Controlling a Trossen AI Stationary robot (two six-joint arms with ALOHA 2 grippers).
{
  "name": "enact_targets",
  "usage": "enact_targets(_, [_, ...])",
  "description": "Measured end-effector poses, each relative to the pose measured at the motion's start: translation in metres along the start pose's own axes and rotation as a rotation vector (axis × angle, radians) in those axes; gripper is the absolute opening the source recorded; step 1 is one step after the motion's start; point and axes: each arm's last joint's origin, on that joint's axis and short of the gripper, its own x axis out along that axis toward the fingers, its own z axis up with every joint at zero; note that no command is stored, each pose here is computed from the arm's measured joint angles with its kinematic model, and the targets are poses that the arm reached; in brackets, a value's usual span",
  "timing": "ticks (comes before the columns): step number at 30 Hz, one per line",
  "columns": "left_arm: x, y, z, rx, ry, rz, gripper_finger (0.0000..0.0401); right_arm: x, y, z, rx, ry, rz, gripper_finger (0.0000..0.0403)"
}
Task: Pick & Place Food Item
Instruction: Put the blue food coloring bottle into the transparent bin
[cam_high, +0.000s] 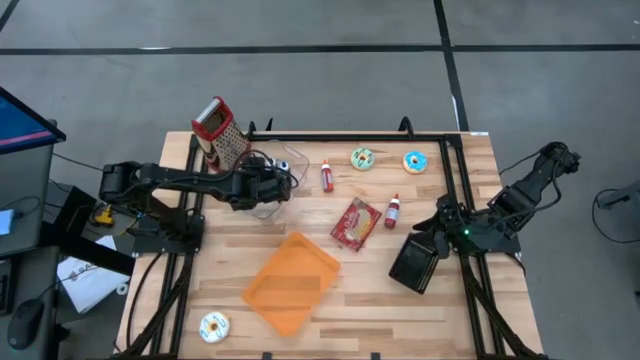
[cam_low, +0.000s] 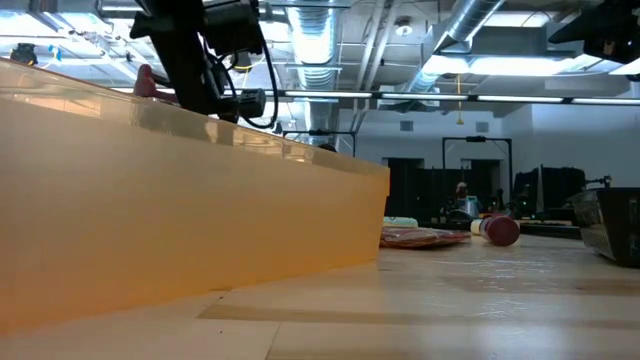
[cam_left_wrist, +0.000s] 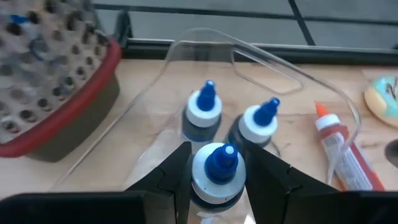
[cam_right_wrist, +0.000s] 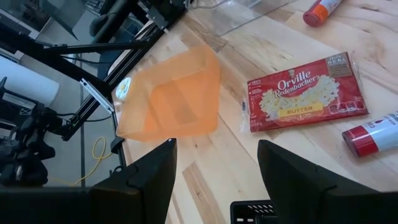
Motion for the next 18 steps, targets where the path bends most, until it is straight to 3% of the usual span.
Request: enact_targets(18, [0.023,-0.005,0.003,0.075,0.03,-0.002,0.0109,0.0,0.0,0.0,0.022,-0.016,-0.007,0.0216])
